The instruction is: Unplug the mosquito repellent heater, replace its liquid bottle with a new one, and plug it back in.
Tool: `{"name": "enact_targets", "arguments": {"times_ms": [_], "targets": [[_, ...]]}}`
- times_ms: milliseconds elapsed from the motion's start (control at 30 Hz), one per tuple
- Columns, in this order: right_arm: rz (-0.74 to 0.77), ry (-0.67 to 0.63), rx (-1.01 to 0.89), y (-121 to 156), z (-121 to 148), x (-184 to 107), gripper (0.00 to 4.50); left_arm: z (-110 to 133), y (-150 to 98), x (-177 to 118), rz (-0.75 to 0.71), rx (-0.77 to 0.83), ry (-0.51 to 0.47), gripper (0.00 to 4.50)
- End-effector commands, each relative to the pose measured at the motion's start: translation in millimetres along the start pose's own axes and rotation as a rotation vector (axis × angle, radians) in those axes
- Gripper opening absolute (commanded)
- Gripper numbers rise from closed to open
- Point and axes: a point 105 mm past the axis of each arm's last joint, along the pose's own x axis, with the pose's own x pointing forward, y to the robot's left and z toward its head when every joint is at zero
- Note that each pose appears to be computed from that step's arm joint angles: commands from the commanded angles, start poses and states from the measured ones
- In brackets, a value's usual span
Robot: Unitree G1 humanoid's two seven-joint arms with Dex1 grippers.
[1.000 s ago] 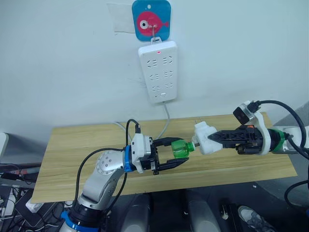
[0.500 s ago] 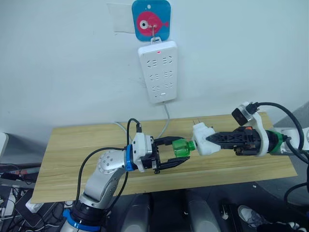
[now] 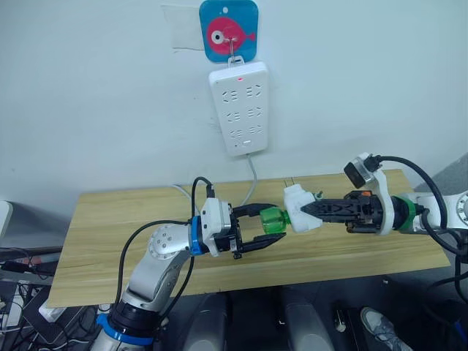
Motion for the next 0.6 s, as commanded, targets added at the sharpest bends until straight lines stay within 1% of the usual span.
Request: {"name": "enact_targets", "arguments": {"times_ms": [33, 300, 367, 400, 433, 467, 600], "targets": [[0.087, 0.021, -0.084, 22.8, -4.7, 12.3, 2.96, 4.8, -8.6, 10.4, -0.057, 0.018, -0.028, 2.23], [0.120, 0.026, -0.082, 25.5, -11.2, 15.0, 2.96, 4.5, -6.6, 9.4, -0.060, 0.019, -0.033, 2.23], [0.125, 0.030, -0.074, 24.8, -13.3, 15.0, 3.67, 4.4, -7.3, 9.5, -0.064, 0.014, -0.033, 2.23], [0.118, 0.029, -0.071, 23.6, -14.3, 15.0, 3.85, 4.2, -6.8, 9.5, -0.059, 0.003, -0.034, 2.23], [0.113, 0.027, -0.068, 22.5, -14.6, 14.8, 4.24, 4.2, -6.0, 9.6, -0.053, -0.005, -0.036, 2.23], [0.109, 0.023, -0.066, 21.8, -14.6, 14.4, 4.49, 4.4, -5.5, 9.8, -0.049, -0.010, -0.036, 2.23], [0.109, 0.018, -0.058, 21.0, -13.2, 12.2, 4.49, 4.6, -5.2, 9.4, -0.046, -0.017, -0.035, 2.23]]}}
